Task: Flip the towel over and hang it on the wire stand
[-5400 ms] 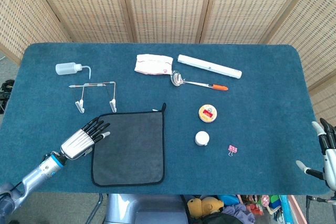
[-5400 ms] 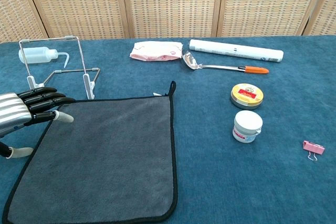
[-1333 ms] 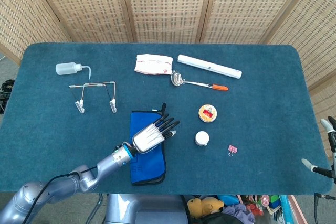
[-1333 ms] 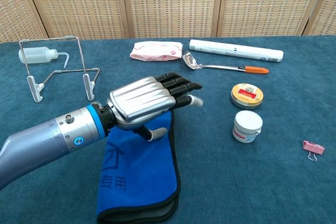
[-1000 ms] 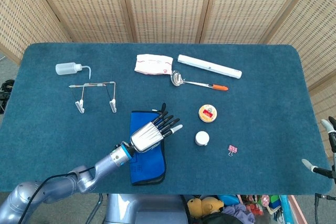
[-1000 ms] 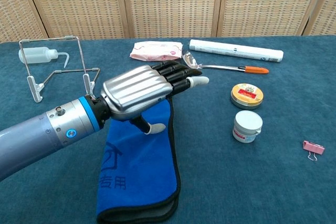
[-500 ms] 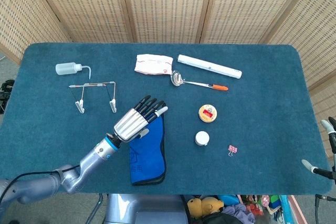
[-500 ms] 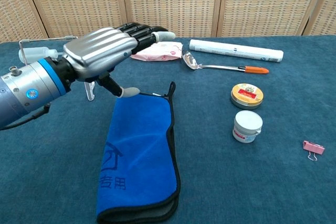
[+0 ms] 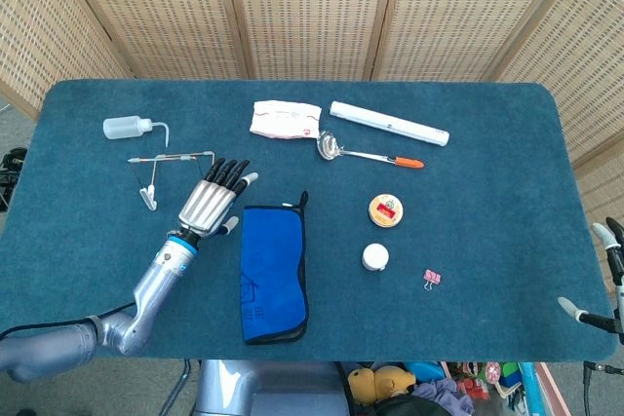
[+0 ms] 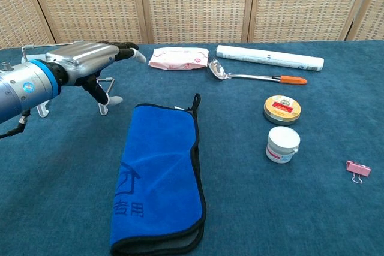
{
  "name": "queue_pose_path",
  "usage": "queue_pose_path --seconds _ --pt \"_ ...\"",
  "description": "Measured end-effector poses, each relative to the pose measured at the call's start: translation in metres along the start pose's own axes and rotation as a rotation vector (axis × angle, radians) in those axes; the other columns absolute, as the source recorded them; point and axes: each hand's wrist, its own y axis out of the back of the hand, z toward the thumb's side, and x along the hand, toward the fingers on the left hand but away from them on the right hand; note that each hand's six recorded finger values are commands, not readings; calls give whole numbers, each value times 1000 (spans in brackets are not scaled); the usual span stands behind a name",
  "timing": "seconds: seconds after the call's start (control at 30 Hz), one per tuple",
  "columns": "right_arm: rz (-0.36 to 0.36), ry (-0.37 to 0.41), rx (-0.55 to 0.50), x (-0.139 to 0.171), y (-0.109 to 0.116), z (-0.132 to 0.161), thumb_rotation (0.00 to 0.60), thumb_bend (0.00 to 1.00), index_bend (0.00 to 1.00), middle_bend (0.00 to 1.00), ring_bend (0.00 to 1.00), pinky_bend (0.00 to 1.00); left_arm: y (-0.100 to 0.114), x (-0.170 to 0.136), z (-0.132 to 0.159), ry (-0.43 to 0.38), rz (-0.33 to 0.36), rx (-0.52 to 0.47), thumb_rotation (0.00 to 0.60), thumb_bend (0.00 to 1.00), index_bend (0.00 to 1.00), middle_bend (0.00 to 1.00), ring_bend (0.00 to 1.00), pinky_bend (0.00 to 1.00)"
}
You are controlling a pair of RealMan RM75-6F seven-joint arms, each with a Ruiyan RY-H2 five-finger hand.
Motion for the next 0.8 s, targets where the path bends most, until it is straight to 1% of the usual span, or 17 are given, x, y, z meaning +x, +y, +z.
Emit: queue_pose_path --seconds 0.03,0.13,0.23,0.33,0.5,0.6,0.8 --pt "1 -1 2 0 0 0 600 0 4 0 0 0 -3 2 -3 27 -26 -14 600 326 151 0 0 0" --pt "7 -5 6 -2 -2 0 600 0 4 0 0 0 -10 9 -2 69 -86 -56 600 328 168 0 0 0" --pt "11 -11 8 -4 -4 -1 600 0 3 0 0 0 -17 15 4 85 -133 -79 600 327 173 0 0 0" --pt "11 -16 7 -5 -4 -2 600 0 4 0 0 0 -21 20 9 100 -164 -77 600 327 187 0 0 0" --pt "12 -17 6 -5 -4 -3 600 0 4 0 0 0 -25 26 15 116 -192 -90 600 333 230 0 0 0" --pt "13 -17 7 -5 -4 -3 600 0 4 0 0 0 -26 29 18 110 -188 -95 600 348 249 0 0 0" --pt "15 -22 6 -6 -5 -4 600 0 4 0 0 0 -28 34 26 100 -178 -89 600 351 251 0 0 0"
